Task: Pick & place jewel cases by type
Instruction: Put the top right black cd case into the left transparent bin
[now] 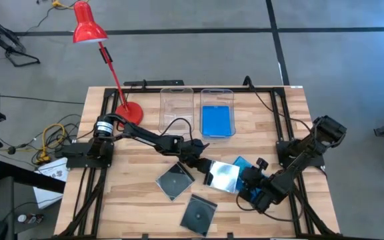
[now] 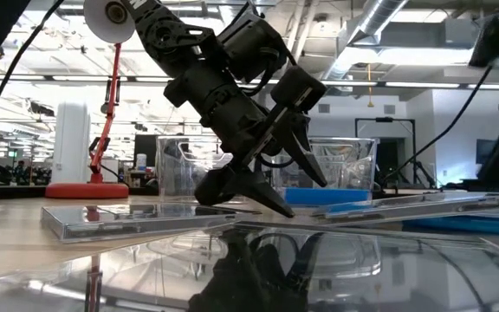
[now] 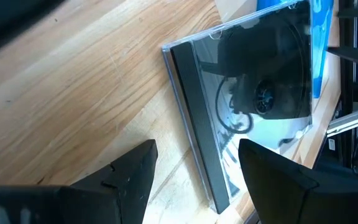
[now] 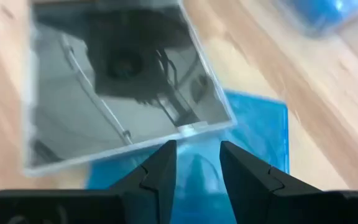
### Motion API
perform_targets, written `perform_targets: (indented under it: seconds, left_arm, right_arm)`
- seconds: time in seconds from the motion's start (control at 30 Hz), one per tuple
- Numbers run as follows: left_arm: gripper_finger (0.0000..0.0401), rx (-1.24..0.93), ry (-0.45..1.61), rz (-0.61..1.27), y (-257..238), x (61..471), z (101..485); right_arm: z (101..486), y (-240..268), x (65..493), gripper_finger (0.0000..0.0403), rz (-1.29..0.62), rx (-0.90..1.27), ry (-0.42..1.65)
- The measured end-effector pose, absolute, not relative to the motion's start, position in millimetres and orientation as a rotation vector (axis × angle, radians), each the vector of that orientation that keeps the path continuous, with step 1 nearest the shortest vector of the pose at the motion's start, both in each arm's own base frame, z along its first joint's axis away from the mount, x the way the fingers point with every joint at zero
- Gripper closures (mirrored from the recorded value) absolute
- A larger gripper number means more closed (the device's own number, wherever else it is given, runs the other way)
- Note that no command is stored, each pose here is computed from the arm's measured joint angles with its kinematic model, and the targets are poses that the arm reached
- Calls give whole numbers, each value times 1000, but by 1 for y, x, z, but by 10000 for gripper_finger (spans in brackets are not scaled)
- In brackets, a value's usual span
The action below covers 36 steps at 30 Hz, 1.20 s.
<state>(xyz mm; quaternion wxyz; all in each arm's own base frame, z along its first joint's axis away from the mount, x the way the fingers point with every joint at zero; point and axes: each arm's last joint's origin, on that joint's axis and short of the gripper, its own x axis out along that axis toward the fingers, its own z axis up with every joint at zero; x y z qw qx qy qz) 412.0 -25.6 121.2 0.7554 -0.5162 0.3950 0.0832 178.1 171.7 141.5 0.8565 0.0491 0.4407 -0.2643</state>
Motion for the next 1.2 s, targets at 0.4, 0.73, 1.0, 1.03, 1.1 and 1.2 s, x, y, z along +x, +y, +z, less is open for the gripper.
perform_targets:
  seconds: [0.4,0.73,1.0,1.03,1.1,1.2]
  left_arm:
    - [175,-1162,848,136,-28,419,111]
    - [175,-1184,859,114,-28,421,103]
    - [175,-1188,861,109,-27,422,103]
    - [175,-1188,862,108,-27,422,103]
    - [175,-1186,862,108,-27,422,103]
    - [175,-1186,862,106,-28,422,103]
  right_arm:
    - [135,169,188,285,-574,86,900]
    - [135,172,184,285,-563,85,912]
    - [122,168,182,285,-540,136,885]
    - [120,168,181,285,-537,143,881]
    - [118,167,180,285,-532,152,875]
    - [117,167,180,285,-530,157,871]
